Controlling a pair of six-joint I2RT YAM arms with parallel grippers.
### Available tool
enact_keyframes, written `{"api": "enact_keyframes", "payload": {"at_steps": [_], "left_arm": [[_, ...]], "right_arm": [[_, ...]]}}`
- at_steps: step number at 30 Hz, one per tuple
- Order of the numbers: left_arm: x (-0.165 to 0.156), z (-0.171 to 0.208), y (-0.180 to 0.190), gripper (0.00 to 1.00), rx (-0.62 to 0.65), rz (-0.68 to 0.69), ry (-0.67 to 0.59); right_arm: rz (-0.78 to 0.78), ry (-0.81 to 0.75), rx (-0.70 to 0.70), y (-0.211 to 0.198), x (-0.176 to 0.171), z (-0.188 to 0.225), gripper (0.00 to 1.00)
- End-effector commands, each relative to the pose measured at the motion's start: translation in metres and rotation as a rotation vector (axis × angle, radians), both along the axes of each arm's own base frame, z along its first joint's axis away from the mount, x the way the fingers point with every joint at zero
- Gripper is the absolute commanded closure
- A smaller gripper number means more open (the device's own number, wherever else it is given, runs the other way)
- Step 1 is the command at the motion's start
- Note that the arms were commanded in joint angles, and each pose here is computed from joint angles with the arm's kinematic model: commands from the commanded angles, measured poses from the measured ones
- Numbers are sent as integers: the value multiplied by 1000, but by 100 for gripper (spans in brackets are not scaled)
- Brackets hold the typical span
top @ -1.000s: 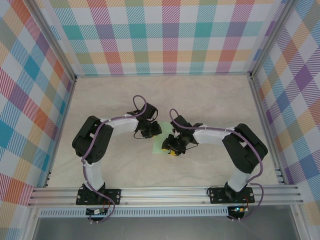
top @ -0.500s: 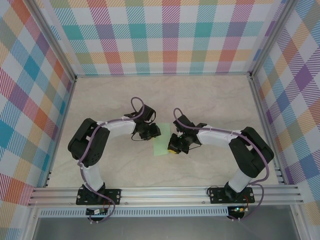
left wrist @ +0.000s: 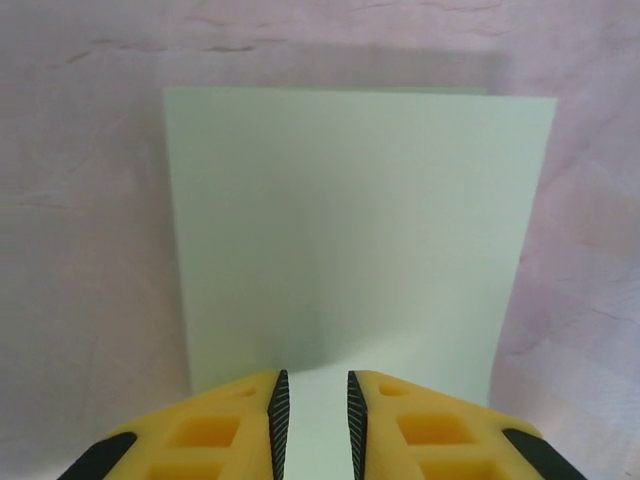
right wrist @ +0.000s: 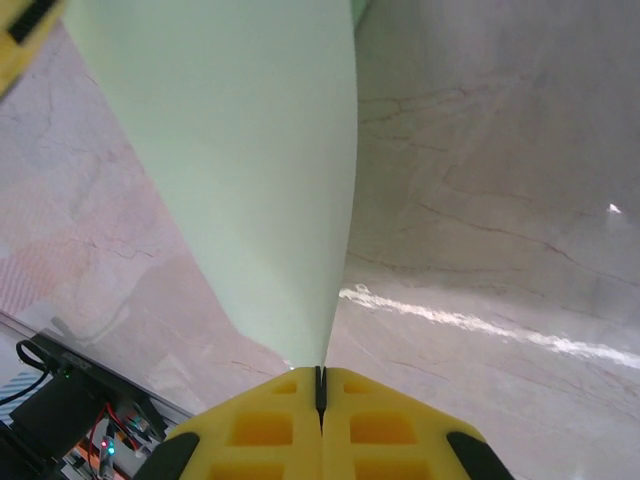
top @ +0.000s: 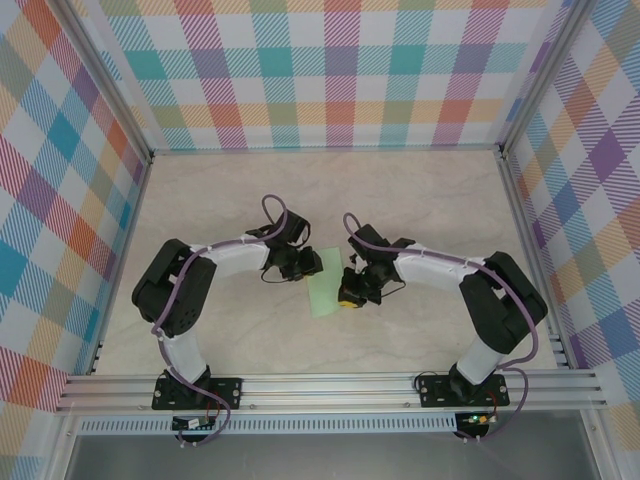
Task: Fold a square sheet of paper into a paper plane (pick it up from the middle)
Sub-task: Third fold the triangle at the center of the table.
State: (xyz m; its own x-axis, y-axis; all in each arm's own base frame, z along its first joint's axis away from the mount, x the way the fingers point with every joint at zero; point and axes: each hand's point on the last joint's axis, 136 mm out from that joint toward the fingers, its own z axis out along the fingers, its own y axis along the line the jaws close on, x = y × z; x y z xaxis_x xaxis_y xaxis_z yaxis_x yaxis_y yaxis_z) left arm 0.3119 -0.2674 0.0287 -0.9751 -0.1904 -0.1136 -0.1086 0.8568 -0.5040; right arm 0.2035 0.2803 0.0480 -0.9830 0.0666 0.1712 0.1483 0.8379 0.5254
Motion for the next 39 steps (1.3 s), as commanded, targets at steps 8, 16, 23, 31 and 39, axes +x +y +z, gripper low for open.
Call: {"api": "enact_keyframes", "payload": {"at_steps": [8,16,23,31,39], "left_arm": [[-8,-22,16,76,113,-2,53],[-6,-15,14,76,107,-4,40],[3,16,14,76,68,34,-45],[-2,11,24,76,105,52,-36],[0,-5,20,79,111,47,-4]], "right_arm": [[-64,-23,36,25,33,2,93],[-59,-66,117,44,48,8,93],[-26,-63,117,50,50,1,93],[1,-64,112,55,53,-6,93],[11,-61,101,55,54,-11,93]]}}
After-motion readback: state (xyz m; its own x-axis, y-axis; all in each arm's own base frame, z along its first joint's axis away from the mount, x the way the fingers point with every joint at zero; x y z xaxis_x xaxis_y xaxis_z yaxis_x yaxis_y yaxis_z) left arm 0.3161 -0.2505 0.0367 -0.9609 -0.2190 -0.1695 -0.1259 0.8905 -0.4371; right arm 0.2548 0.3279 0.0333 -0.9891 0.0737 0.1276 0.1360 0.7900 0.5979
